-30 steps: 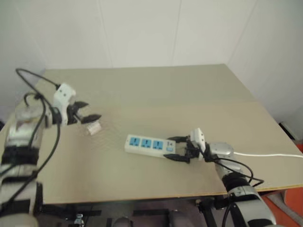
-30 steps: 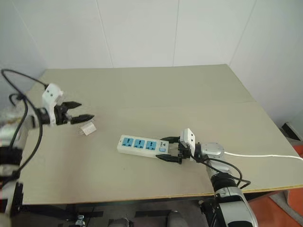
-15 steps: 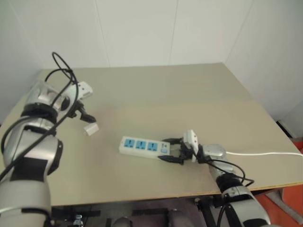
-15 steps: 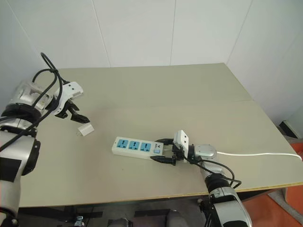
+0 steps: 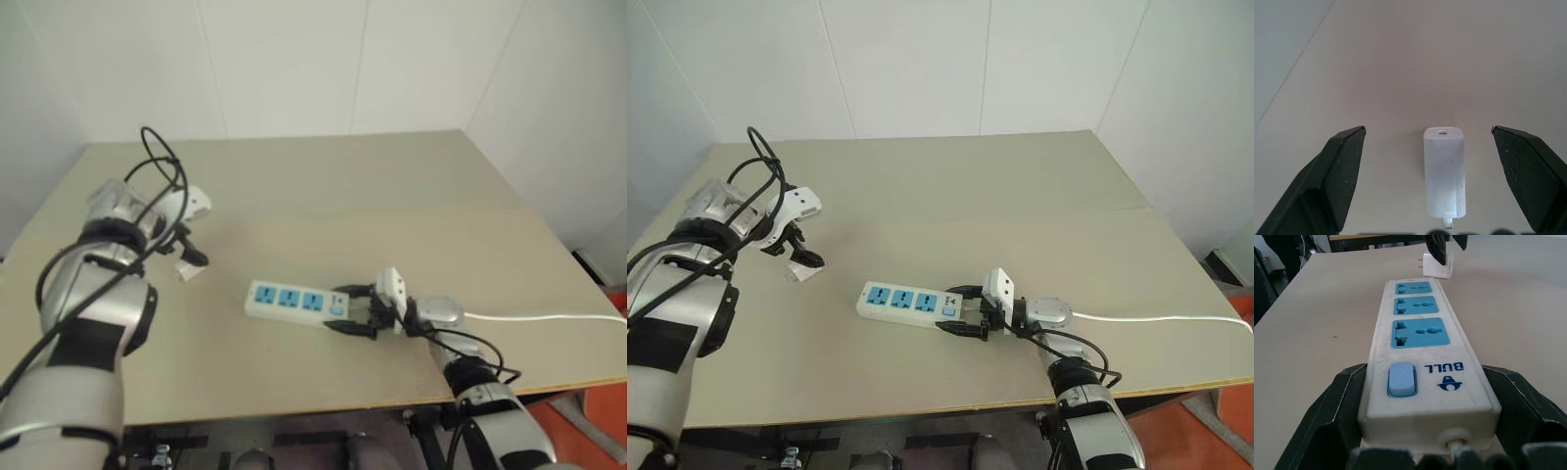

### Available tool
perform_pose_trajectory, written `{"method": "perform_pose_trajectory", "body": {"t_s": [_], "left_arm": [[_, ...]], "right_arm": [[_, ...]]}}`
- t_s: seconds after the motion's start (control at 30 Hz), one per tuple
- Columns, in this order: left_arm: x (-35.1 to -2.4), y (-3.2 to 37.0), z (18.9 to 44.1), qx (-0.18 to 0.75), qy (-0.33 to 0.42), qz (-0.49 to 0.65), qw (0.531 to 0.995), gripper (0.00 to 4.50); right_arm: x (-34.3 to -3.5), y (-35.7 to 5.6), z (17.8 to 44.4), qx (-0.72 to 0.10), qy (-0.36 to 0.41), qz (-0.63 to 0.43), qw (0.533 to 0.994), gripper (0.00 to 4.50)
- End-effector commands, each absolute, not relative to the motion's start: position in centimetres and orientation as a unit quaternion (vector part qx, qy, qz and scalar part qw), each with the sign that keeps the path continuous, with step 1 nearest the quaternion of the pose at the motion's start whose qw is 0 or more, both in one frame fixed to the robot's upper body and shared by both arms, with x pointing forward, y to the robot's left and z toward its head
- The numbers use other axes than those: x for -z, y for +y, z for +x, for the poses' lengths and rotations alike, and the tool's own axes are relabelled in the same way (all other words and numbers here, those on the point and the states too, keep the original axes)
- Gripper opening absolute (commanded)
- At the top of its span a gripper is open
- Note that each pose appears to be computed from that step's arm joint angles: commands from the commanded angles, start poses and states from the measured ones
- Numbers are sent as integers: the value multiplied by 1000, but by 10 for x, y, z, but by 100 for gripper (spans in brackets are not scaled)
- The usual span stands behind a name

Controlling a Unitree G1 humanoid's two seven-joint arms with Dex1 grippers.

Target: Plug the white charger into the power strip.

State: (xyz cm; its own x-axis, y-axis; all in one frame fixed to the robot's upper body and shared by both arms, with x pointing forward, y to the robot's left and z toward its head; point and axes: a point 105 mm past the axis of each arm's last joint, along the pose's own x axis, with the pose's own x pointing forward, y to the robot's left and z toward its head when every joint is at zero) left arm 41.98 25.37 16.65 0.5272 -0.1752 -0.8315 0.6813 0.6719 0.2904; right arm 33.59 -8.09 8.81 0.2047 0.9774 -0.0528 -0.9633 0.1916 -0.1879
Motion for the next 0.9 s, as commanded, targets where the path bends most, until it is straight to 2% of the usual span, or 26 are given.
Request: {"method": "perform_pose_trajectory", "body": {"t_s": [0.03,0.53,0.67,0.9], "left_arm": [[-167,251,421,266,407,322,813,450],[-147,253,418,259,432,345,792,450],[-144,252,420,256,425,345,796,364],[-145,247,423,260,420,348,797,136]], "right_arm": [[-100,-76,336,-631,-69,-97,767,339],[-97,-76,334,-625,-65,-91,772,339],[-96,-77,334,-623,-63,-90,774,339],[-95,-78,335,-621,-59,-90,776,339]]}}
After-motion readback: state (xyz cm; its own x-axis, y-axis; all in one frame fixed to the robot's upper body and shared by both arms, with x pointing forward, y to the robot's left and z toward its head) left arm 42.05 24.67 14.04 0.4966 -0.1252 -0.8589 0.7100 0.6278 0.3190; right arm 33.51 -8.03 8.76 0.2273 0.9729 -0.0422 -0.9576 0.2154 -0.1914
